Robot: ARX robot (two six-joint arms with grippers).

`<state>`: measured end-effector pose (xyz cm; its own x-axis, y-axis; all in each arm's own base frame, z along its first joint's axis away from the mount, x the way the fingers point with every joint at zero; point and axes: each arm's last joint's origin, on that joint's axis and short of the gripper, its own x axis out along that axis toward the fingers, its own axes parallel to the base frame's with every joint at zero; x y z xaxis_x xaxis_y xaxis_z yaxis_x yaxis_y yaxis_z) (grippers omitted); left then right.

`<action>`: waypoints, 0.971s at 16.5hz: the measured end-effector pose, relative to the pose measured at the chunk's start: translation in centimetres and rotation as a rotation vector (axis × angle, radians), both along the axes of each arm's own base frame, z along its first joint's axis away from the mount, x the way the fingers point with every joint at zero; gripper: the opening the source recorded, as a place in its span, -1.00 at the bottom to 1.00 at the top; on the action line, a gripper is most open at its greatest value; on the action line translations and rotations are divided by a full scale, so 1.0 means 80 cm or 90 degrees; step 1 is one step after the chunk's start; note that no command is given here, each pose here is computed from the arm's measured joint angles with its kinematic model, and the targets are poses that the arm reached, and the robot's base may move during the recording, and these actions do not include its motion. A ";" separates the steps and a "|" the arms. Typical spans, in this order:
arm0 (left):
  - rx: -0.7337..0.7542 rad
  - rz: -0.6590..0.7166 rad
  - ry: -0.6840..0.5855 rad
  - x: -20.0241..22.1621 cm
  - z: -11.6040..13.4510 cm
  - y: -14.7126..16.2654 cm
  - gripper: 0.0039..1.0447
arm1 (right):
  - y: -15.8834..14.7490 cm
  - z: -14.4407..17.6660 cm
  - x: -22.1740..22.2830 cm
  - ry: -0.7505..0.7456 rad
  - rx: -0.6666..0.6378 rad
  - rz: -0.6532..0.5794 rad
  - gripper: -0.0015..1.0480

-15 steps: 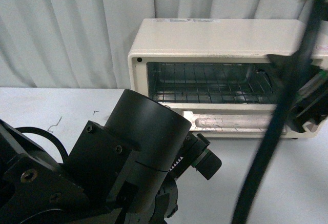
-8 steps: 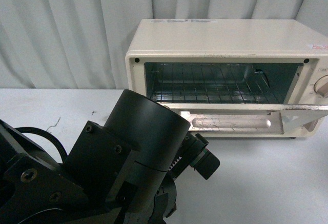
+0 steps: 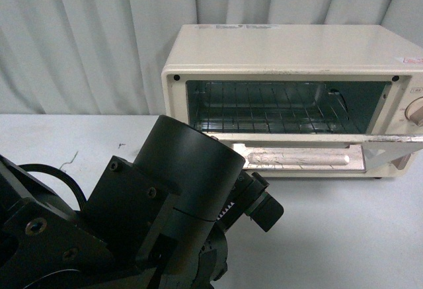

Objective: Open oven

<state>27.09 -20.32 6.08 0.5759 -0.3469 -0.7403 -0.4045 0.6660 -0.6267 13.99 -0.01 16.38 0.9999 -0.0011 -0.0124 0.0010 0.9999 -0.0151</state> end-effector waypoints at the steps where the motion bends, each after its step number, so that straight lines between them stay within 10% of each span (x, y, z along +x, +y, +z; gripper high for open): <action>1: 0.000 0.000 0.000 0.000 0.000 0.000 0.87 | 0.000 0.002 -0.003 -0.005 0.000 0.000 -0.96; 16: 0.000 0.000 0.000 0.000 0.000 0.000 0.87 | 0.000 0.008 -0.039 -0.016 0.000 0.000 -0.96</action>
<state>27.09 -20.33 6.09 0.5761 -0.3471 -0.7400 -0.4043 0.6659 -0.6270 10.89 0.00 16.98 0.9999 -0.0008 0.0128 0.0010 0.9999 -0.0151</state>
